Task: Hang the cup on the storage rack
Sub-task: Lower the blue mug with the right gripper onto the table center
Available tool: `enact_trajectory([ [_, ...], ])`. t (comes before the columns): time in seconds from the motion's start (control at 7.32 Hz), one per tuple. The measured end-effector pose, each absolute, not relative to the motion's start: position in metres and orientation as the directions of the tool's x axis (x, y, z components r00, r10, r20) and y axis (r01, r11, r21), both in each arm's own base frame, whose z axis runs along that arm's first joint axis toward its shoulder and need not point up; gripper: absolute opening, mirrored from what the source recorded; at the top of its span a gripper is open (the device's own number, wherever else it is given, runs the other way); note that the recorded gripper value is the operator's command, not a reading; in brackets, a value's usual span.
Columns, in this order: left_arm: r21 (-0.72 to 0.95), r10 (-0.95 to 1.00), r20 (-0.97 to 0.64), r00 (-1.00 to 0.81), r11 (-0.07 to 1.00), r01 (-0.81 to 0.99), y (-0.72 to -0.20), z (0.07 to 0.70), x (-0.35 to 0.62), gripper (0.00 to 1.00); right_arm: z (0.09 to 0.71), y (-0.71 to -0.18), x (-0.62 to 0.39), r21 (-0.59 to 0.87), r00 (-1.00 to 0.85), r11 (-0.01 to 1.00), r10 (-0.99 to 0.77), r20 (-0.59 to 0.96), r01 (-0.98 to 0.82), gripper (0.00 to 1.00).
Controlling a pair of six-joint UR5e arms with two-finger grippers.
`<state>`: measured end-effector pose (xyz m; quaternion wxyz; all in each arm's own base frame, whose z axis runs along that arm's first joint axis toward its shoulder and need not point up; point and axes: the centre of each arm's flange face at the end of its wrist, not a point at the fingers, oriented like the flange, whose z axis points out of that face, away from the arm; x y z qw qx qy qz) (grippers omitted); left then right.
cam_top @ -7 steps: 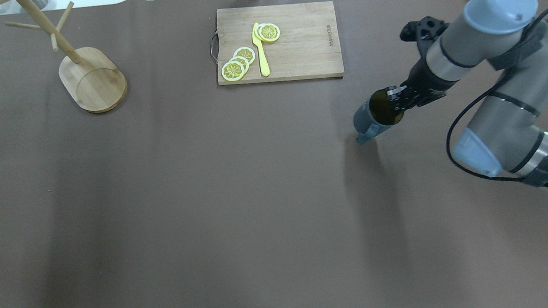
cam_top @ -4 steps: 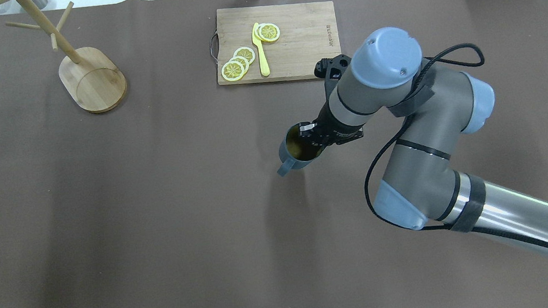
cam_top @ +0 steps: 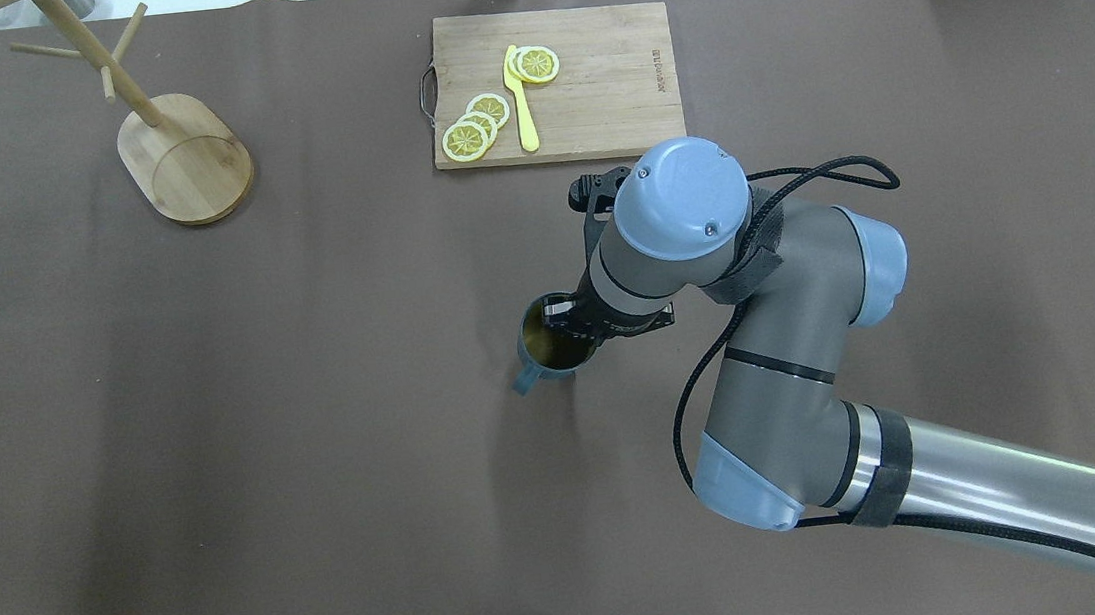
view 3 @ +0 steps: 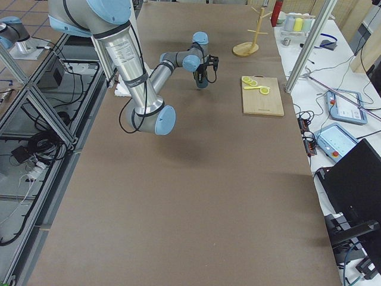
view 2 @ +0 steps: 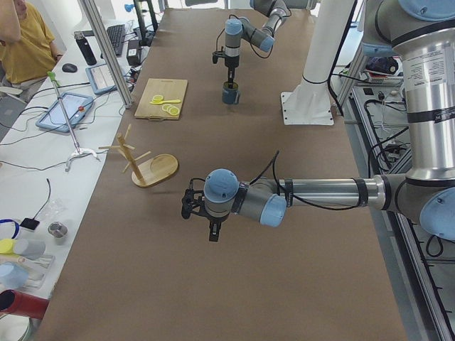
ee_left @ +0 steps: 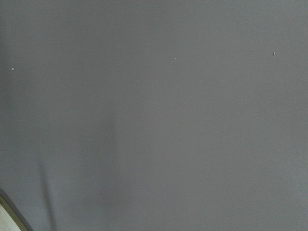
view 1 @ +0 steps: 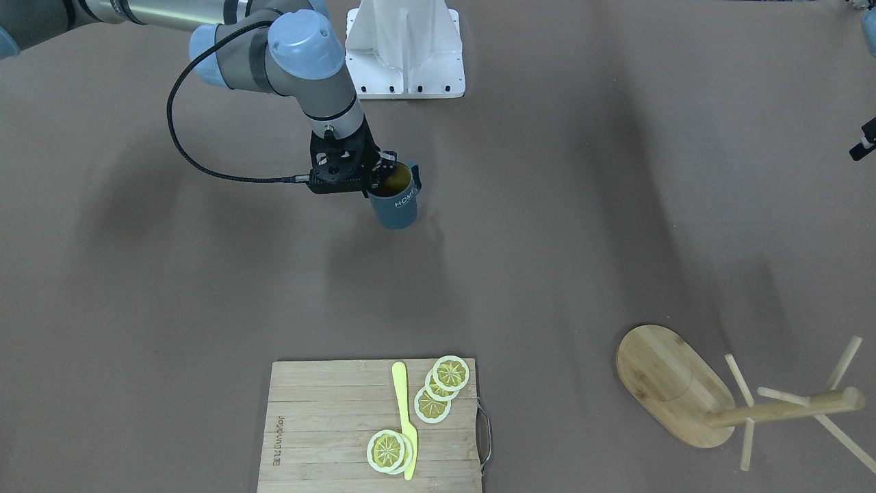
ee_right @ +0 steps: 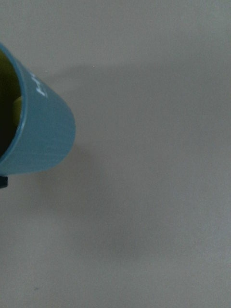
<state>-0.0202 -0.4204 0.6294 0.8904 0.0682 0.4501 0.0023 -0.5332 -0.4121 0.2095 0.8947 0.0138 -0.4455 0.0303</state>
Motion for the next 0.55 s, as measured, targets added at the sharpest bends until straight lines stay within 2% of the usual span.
enact_trajectory([
  [0.41,0.123,0.065,-0.801,0.595,0.991,0.058,-0.42,0.629,-0.02,0.99,0.205,-0.407,-0.547,-0.094,0.593,0.988,0.148,0.791,-0.121,0.0],
  [0.55,0.123,0.065,-0.801,0.595,0.991,0.058,-0.42,0.629,-0.02,0.99,0.204,-0.406,-0.553,-0.114,0.593,0.985,0.169,0.787,-0.129,0.34],
])
